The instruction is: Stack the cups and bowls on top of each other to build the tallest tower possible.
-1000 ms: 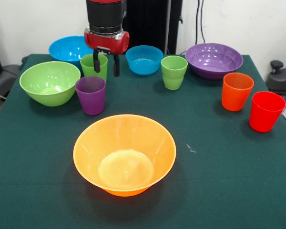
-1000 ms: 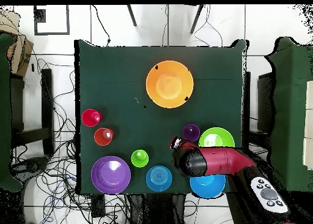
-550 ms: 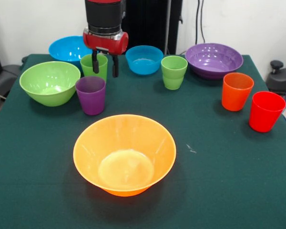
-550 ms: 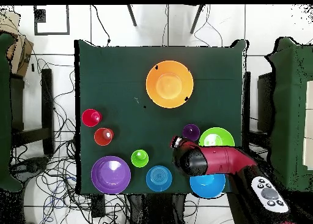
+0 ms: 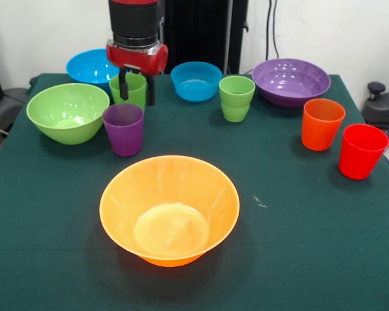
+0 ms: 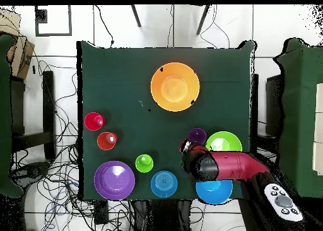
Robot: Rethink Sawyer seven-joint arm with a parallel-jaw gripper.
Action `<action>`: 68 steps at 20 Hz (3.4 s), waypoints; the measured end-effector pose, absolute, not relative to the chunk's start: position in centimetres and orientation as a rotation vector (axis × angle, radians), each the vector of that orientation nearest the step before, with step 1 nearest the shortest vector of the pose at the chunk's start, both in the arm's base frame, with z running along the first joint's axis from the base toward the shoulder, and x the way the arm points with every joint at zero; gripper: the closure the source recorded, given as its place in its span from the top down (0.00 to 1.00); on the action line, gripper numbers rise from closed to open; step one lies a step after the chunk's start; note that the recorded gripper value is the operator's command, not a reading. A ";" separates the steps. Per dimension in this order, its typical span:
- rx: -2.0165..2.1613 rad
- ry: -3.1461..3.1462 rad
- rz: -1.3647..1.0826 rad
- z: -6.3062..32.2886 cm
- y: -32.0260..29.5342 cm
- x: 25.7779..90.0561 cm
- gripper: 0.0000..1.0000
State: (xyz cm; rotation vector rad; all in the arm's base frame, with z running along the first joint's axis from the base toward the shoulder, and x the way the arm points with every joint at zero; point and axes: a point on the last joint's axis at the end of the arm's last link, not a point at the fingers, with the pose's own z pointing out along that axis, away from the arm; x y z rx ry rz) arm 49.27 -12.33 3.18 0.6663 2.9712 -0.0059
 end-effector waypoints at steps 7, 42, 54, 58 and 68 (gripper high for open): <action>0.716 2.950 -0.011 3.2 -14.2 49.3 1.00; 0.688 2.914 -0.118 0.3 -17.8 51.2 1.00; 0.629 2.922 -0.115 0.4 -15.8 52.0 1.00; 0.614 2.924 -0.110 0.4 -14.9 52.4 1.00; 0.576 2.932 -0.105 0.4 -13.4 52.8 1.00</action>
